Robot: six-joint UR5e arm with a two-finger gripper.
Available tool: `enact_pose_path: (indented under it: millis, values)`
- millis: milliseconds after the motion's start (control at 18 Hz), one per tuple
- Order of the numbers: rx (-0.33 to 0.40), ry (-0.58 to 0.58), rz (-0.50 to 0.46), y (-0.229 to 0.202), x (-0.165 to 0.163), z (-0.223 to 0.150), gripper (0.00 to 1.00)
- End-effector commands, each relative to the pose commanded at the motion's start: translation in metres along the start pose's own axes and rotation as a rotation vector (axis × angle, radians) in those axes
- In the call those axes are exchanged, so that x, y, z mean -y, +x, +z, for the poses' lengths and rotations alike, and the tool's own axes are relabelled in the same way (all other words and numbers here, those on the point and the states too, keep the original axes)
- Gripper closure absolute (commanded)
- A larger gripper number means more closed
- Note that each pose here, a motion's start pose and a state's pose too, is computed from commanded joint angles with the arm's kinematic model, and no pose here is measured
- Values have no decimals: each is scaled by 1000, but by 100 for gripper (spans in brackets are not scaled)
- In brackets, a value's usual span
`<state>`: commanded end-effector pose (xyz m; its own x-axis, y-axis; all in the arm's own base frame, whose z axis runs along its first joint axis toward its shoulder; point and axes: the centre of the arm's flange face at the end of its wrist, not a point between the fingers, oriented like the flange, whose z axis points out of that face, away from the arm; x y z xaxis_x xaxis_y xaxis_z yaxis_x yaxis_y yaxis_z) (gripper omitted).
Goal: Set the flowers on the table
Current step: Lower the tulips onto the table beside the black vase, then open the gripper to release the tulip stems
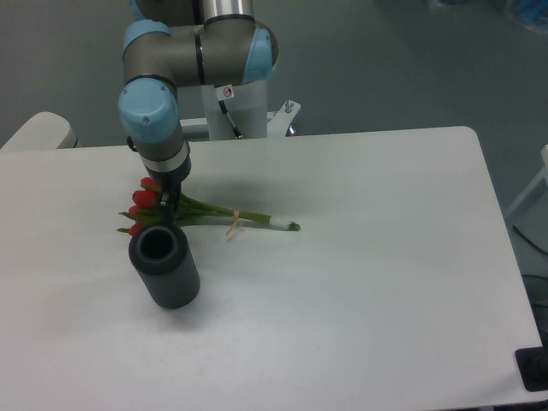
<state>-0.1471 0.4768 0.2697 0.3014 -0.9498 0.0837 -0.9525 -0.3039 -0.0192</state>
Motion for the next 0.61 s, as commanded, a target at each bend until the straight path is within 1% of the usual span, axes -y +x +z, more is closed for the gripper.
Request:
enact_pose_path:
  millis: [278, 500, 611]
  values:
    - [1, 1, -73, 2, -52, -1, 0]
    - [7, 7, -99, 8, -102, -4, 0]
    - [20, 4, -108, 5, -121, -9, 0]
